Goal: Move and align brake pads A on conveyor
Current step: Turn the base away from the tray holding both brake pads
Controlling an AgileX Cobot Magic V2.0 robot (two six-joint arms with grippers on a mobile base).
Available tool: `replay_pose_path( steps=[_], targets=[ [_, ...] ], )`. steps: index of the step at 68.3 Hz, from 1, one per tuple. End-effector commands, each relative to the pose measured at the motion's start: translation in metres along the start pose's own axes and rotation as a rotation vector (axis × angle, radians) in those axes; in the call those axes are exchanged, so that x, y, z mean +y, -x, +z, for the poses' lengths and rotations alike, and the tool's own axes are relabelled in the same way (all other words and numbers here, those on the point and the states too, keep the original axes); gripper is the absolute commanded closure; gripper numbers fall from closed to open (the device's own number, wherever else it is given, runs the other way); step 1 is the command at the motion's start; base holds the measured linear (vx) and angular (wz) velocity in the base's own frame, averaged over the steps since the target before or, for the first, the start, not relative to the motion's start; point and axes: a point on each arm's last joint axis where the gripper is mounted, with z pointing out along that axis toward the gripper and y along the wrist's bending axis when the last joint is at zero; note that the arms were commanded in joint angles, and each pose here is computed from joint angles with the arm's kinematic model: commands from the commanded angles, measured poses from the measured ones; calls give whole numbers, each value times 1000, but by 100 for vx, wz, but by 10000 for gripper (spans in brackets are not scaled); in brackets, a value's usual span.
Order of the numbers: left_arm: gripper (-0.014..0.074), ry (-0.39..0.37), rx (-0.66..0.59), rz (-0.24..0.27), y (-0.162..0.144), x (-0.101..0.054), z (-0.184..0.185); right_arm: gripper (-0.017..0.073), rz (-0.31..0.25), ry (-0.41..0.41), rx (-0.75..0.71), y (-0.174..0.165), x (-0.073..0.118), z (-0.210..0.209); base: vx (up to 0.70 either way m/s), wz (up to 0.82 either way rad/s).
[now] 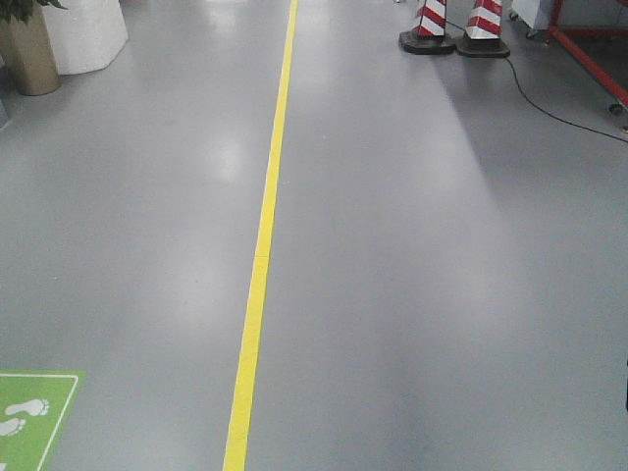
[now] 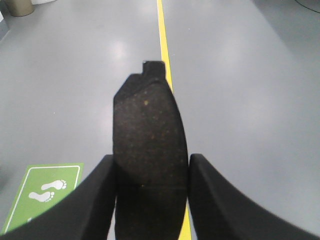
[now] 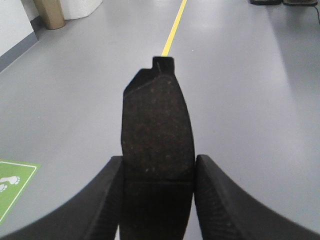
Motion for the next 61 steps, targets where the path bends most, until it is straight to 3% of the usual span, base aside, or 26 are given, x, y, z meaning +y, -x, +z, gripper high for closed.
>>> replay_pose_path(
  steps=[1, 61],
  targets=[
    [599, -3, -111, -7, 16, 0, -5, 564, -13, 7, -120, 17, 1, -4, 26, 7],
    [599, -3, -110, -7, 16, 0, -4, 564, -13, 7, -120, 17, 1, -4, 45, -1]
  ],
)
